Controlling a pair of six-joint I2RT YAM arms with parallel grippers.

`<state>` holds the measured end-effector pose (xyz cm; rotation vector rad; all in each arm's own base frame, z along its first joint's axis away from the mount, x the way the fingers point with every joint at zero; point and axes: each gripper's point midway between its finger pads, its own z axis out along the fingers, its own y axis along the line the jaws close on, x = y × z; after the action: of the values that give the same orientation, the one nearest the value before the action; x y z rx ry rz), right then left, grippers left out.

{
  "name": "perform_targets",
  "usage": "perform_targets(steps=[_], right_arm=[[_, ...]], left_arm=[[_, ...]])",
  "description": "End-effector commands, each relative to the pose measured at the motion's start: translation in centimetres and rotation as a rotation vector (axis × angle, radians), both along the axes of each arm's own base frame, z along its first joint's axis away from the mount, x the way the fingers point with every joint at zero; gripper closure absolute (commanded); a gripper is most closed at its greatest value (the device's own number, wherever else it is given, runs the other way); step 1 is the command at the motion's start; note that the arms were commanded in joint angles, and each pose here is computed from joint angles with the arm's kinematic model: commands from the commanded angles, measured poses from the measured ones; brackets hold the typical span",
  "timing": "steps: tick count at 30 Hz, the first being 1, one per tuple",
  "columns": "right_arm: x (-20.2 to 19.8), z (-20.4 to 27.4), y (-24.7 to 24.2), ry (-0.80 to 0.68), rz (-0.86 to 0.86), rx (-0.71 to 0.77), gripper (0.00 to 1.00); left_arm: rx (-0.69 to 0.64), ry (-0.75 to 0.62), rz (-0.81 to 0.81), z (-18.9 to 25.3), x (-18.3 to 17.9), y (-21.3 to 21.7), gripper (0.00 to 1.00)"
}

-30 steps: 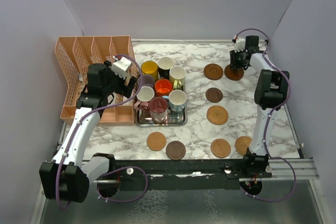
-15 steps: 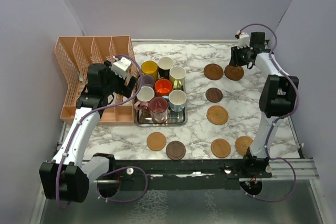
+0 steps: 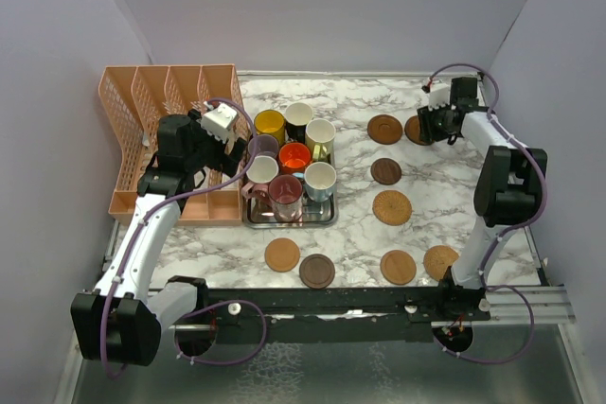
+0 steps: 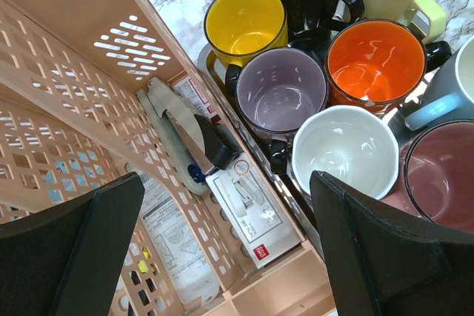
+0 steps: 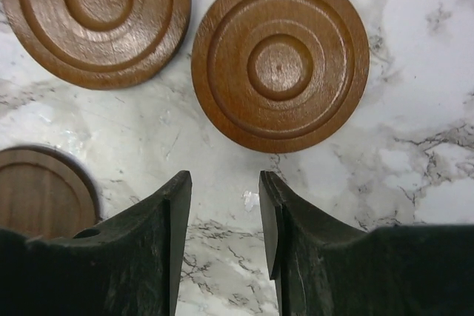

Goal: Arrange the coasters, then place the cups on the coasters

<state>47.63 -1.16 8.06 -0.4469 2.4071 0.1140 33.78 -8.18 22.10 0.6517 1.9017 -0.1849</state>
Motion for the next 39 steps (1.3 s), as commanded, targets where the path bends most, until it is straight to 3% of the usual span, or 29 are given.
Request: perform_targets(steps=[1,15,32,39], right_arm=[[-0.6,-1.7,-1.7,0.032,-0.028,-0.067,0.57],[-0.8,-5.9,-2.5,0.115,-0.041,-0.067,0.6],[1.6,-6.0,-2.3,0.104,-0.029,-0.043,0.61],[0.1,-4.5,-1.0,0.086,0.01,0.004,0.59]], left_arm=[[-0.018,-0.013,-0.032,0.6,-0.7,-0.6,0.01],[-0.01,-0.021,-0.027,0.6,-0.9,-0.4,0.01],[-0.008,-0.017,-0.023,0.4,-0.9,-0.3,0.01],[-0.004,-0.017,-0.021,0.4,-0.8,-0.3,0.01]])
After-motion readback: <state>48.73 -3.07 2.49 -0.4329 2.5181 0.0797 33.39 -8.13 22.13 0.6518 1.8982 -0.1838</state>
